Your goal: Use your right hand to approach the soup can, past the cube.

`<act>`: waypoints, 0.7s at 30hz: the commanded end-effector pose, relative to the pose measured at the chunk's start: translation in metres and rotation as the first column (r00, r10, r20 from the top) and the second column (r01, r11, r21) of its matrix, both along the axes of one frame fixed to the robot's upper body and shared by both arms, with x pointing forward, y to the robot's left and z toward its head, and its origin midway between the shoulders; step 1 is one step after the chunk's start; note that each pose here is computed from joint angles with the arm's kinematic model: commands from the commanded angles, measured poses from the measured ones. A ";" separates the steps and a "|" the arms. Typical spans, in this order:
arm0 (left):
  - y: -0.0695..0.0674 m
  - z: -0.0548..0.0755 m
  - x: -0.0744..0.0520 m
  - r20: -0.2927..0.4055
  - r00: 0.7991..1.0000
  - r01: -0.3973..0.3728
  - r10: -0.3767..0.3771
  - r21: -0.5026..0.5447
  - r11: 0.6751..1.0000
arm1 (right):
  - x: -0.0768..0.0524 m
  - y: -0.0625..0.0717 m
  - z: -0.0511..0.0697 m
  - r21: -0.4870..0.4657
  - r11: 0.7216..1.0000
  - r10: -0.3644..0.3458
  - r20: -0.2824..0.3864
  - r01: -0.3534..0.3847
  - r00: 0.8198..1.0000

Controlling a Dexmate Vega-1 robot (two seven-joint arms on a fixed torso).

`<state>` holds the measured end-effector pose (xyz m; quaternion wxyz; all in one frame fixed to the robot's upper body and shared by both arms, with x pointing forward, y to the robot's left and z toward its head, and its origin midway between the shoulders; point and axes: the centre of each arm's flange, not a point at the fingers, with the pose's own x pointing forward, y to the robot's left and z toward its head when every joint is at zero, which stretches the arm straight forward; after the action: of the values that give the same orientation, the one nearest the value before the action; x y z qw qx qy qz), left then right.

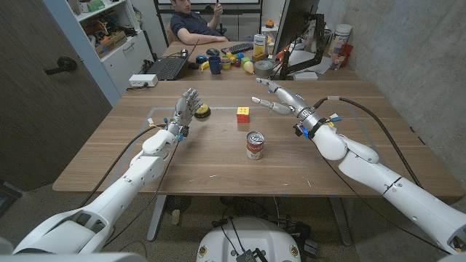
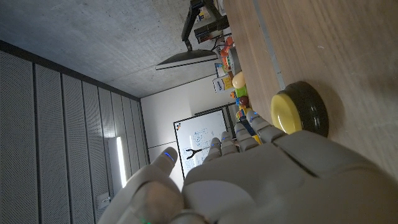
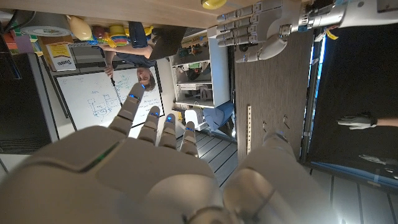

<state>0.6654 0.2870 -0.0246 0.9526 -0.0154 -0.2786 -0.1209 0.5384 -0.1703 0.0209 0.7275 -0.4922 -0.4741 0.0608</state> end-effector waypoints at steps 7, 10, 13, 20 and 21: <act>-0.002 -0.001 -0.001 -0.003 1.000 -0.002 0.002 0.000 1.000 | -0.001 0.011 -0.017 -0.190 0.974 -0.127 -0.009 0.123 0.992; -0.002 -0.002 -0.001 -0.005 1.000 -0.002 0.002 0.000 1.000 | -0.002 0.013 -0.020 -0.215 0.967 -0.141 -0.002 0.137 0.990; -0.002 -0.003 -0.002 -0.008 1.000 -0.001 0.001 -0.001 1.000 | -0.003 0.014 -0.023 -0.242 0.959 -0.150 0.003 0.146 0.989; -0.001 -0.005 -0.002 -0.009 1.000 -0.002 0.002 -0.002 1.000 | -0.005 0.024 -0.033 -0.339 0.924 -0.180 0.017 0.175 0.984; -0.001 -0.005 -0.002 -0.009 1.000 -0.002 0.002 -0.002 1.000 | -0.005 0.024 -0.033 -0.340 0.924 -0.180 0.017 0.175 0.983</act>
<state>0.6639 0.2850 -0.0274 0.9535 -0.0157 -0.2759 -0.1205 0.5359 -0.1550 -0.0014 0.6704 -0.6056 -0.4231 0.0694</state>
